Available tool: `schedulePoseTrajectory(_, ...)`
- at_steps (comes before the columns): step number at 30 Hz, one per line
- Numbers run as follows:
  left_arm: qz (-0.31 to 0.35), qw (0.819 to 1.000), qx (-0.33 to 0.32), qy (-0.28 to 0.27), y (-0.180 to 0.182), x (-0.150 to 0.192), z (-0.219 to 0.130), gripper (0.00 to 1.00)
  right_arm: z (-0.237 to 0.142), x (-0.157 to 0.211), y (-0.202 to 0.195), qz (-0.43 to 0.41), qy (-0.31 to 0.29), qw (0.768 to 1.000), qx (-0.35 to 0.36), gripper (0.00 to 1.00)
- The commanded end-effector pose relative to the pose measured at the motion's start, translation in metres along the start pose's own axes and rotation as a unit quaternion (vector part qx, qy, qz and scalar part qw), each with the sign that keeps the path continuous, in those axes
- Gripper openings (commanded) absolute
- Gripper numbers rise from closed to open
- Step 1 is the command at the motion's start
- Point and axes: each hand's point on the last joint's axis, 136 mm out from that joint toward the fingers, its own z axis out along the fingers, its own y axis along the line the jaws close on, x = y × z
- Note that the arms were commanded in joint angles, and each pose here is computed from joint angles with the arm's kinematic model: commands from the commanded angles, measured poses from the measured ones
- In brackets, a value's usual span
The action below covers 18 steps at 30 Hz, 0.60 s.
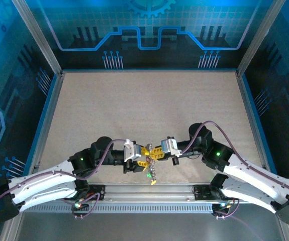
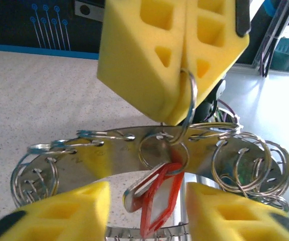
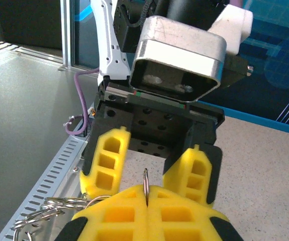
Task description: Put the keys on the keyring
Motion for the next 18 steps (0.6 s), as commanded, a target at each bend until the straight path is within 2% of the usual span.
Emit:
schedulePoseTrajectory(1, 0.016, 1.0, 0.011, -0.019, -0.002, -0.008, 0.002, 0.32, -0.005, -0.029, -0.005, -0.027, -0.035, 0.999, 0.0, 0.0)
schedulePoseTrajectory(4, 0.022, 0.999, 0.018, -0.021, -0.005, -0.009, 0.001, 0.17, -0.005, -0.029, -0.005, -0.026, -0.034, 0.999, 0.001, 0.0)
schedulePoseTrajectory(8, 0.029, 0.999, 0.016, -0.021, -0.007, -0.009, -0.004, 0.04, -0.007, -0.028, -0.005, -0.024, -0.028, 0.999, 0.004, 0.0)
schedulePoseTrajectory(14, 0.06, 0.998, -0.009, 0.015, -0.004, -0.006, -0.019, 0.0, -0.009, -0.014, -0.013, -0.007, 0.015, 0.999, 0.031, 0.0)
schedulePoseTrajectory(18, 0.092, 0.993, -0.001, 0.067, -0.005, -0.008, -0.024, 0.0, -0.007, -0.003, -0.017, 0.01, 0.046, 0.998, 0.04, 0.0)
